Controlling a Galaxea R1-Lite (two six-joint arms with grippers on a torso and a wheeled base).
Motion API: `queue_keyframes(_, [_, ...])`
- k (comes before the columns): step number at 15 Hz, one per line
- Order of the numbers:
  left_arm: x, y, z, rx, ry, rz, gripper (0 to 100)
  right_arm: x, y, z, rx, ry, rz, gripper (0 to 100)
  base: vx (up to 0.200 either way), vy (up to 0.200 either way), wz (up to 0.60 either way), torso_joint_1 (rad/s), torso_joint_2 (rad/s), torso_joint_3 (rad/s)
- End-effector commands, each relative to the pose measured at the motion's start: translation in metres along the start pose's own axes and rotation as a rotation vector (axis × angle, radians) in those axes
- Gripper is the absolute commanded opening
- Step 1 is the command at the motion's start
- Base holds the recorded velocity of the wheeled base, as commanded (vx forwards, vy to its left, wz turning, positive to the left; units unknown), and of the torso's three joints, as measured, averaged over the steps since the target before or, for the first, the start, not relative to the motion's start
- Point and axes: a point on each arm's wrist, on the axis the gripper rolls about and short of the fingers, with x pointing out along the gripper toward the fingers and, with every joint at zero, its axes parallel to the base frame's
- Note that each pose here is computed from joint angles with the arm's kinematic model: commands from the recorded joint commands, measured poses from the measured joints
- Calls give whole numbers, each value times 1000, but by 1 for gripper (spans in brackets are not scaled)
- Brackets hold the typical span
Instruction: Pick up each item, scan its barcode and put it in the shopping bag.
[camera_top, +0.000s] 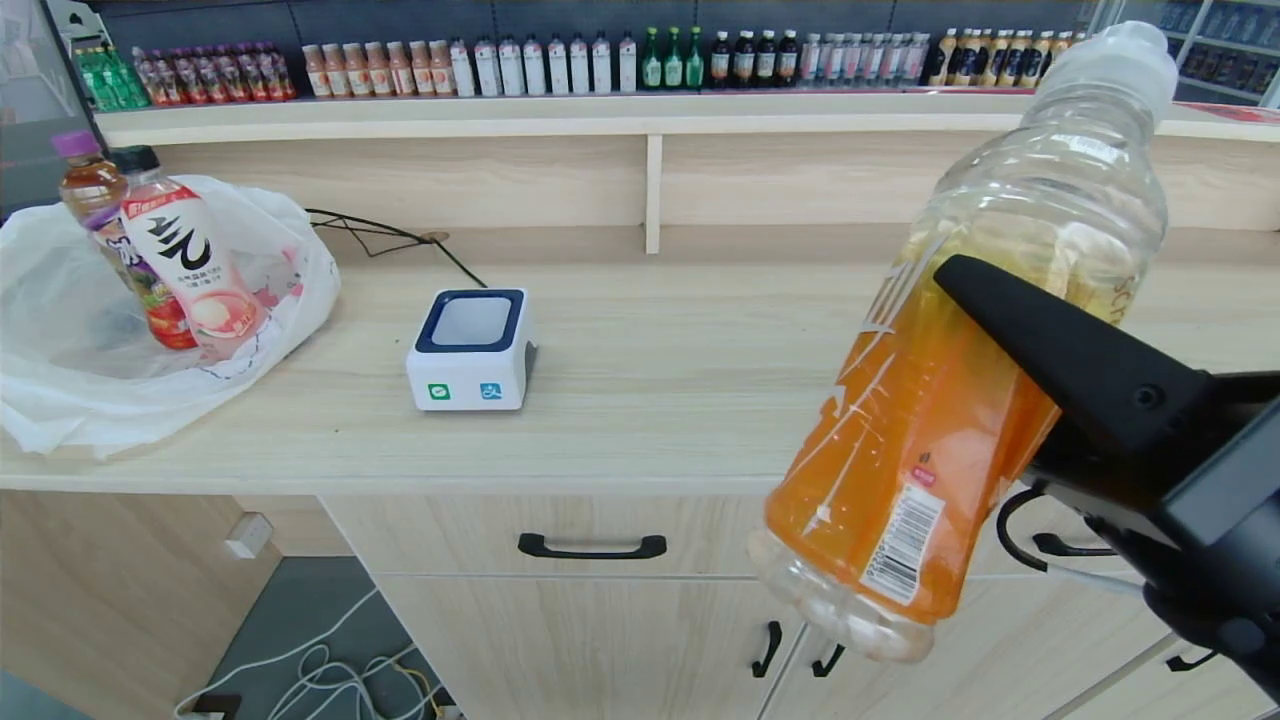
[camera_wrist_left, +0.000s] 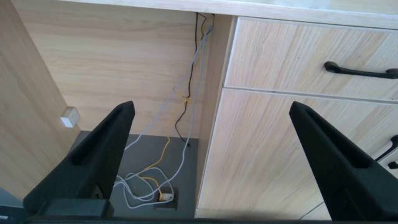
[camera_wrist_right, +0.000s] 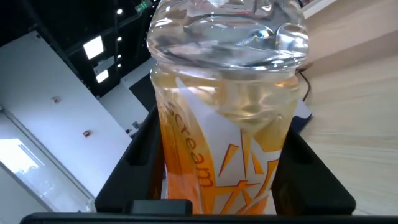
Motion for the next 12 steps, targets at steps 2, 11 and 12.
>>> queue_keyframes(2, [0,0,0,0,-1,0,100,11,0,-4,7,-1,10,0,0,0,0,0,0,0])
queue_keyframes(11, [0,0,0,0,-2,0,100,28,7,-21,39,39,54,0,0,0,0,0,0,0])
queue_keyframes(12, [0,0,0,0,-2,0,100,28,7,-22,39,40,53,0,0,0,0,0,0,0])
